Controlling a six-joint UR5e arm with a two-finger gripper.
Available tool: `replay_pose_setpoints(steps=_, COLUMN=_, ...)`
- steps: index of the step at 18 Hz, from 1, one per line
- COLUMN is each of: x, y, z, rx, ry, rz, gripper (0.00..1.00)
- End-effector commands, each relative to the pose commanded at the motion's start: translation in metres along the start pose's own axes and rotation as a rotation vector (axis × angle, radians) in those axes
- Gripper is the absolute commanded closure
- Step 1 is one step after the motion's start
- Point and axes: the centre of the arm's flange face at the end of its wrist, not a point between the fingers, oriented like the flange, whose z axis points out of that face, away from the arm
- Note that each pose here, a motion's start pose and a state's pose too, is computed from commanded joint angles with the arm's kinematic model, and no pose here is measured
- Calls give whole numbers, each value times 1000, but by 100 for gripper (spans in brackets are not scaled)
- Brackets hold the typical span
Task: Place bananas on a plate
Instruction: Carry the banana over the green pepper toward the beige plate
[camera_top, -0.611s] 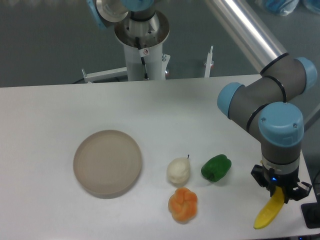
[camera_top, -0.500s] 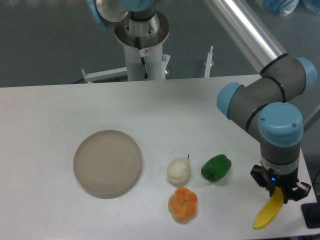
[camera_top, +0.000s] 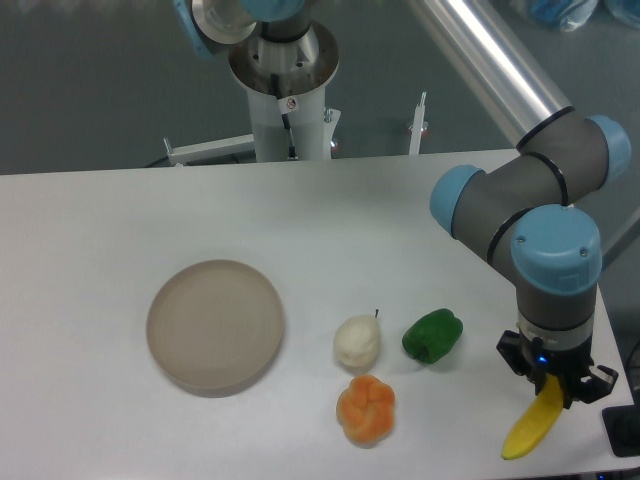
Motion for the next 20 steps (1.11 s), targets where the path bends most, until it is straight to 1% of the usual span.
replay_pose_setpoints(steps=2, x=11, y=-13, z=-13, rx=10, ry=4, rz=-4, gripper=76)
replay_pose_setpoints(steps=4, x=23, y=-21, z=-28, rx=12, ry=35, rz=-72, gripper=76)
replay_pose_setpoints(steps=5, x=33, y=-27, z=-44, rx=45, ry=72, rz=-106, gripper=76)
replay_pose_setpoints(steps=6, x=43, y=-31, z=-58, rx=56, ry=97, rz=-114, gripper=76)
replay_pose_setpoints(steps=7, x=58, y=-33, z=-75, rx=49, ry=123, rz=-145, gripper=76)
replay_pose_setpoints(steps=9, x=80, y=-37, z=-92, rx=46, ry=168, rz=-208, gripper=76)
replay_pose_setpoints(steps=11, x=106, y=-43, z=-107, rx=67, ry=223, rz=-231, gripper=76)
replay_pose_setpoints(steps=13, x=131, y=-50, z=-123, rx=87, ry=256, rz=-266, gripper=76)
replay_pose_setpoints(steps=15, x=159, y=-59, z=-131, rx=90, ry=280, rz=-258, gripper=76)
replay_pose_setpoints(steps=16, x=173, y=-67, z=-133, rx=85, ry=291, rz=-261, gripper=76)
replay_pose_setpoints(steps=18, x=197, y=-81, z=-146, rx=86, ry=309, rz=-318, gripper=76)
replay_pose_setpoints(steps=20, x=236, y=-106, z=-158, rx=80, ry=332, rz=-351, gripper=76)
